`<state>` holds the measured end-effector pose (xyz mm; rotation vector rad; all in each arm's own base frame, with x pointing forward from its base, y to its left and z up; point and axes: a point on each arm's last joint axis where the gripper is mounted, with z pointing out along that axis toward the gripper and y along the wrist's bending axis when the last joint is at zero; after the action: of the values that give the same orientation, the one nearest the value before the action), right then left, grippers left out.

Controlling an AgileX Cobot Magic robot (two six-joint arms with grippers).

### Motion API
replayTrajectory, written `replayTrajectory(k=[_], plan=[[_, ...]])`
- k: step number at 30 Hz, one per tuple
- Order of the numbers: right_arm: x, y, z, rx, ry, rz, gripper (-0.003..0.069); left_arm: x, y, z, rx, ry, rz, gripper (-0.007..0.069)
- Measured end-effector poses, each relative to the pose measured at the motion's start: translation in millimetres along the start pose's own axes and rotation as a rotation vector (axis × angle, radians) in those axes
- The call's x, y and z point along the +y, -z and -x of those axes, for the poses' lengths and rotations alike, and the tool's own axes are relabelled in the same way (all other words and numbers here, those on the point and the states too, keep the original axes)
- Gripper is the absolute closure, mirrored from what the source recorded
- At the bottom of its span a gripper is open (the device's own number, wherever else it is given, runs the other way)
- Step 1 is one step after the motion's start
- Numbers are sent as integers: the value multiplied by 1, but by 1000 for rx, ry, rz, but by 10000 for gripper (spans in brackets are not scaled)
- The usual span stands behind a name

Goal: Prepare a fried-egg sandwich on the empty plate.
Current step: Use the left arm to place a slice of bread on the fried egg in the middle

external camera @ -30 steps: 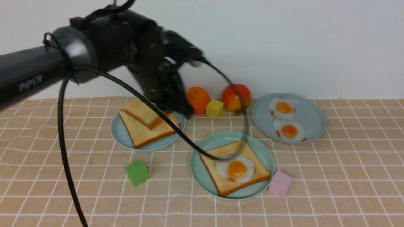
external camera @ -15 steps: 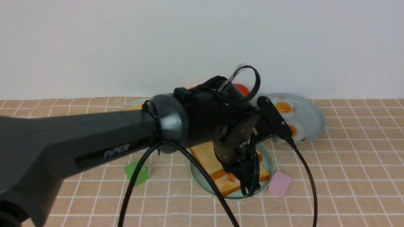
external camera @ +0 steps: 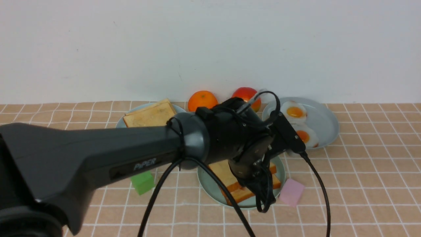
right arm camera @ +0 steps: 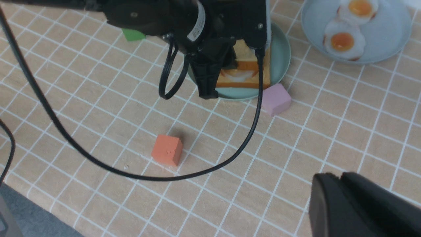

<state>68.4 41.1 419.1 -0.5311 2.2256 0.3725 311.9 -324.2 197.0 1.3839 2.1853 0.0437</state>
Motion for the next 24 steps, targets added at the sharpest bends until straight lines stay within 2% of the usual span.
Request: replayTrajectory(k=[9, 14, 20, 24], plan=[[0, -1, -1, 5, -2, 3, 585, -1, -6, 0, -5, 20, -2, 571], [0, -1, -1, 5, -2, 3, 582, -1, -6, 0, -6, 20, -2, 520], [0, -1, -1, 5, -2, 3, 580, -1, -3, 1, -16, 30, -5, 326], [0, -1, -1, 5, -2, 3, 576, 2, 14, 6, -48, 64, -13, 254]])
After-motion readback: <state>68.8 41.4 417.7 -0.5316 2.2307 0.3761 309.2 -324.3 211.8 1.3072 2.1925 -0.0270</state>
